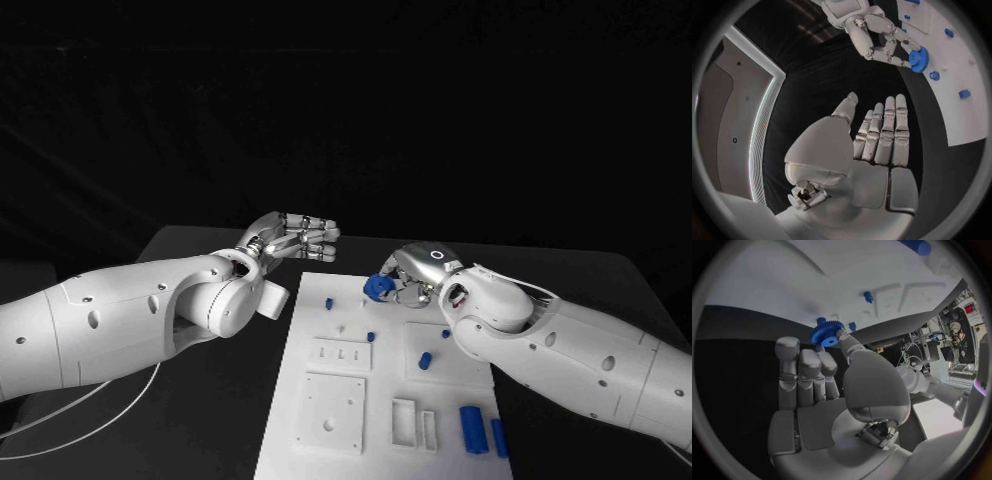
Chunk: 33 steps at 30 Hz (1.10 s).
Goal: Assemble the parts on the task board
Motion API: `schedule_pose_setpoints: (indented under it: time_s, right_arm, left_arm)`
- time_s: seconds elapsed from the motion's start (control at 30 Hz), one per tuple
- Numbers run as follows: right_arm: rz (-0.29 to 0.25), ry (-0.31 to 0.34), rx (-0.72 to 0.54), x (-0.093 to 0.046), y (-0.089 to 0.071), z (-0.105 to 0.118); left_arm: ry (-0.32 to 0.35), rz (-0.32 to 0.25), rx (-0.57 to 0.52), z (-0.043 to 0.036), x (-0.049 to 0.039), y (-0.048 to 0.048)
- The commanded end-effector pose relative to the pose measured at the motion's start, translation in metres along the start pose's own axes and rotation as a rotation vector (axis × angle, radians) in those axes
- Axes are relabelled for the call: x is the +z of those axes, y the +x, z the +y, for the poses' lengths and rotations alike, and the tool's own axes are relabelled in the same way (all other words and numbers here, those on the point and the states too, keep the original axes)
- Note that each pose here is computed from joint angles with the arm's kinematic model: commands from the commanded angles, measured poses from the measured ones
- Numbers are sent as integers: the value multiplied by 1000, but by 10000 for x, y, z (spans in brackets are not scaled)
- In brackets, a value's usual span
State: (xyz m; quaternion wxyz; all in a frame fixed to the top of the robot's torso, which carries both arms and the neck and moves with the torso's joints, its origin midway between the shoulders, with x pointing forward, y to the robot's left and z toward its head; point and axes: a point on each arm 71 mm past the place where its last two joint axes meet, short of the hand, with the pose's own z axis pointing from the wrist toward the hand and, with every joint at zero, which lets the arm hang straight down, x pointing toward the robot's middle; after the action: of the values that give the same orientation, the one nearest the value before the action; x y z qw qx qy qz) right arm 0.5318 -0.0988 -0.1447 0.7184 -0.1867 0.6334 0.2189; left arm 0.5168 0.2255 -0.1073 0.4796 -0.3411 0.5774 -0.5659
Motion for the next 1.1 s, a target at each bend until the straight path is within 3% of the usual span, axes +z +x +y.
schedule_pose_setpoints:
  time_s: [0.03,1.1]
  right_arm:
    - [-14,6,-26,26,10,42]
    - [44,-36,-53,184,255,285]
  left_arm:
    - [14,15,1,-19,9,28]
    - [15,34,-3,-27,55,113]
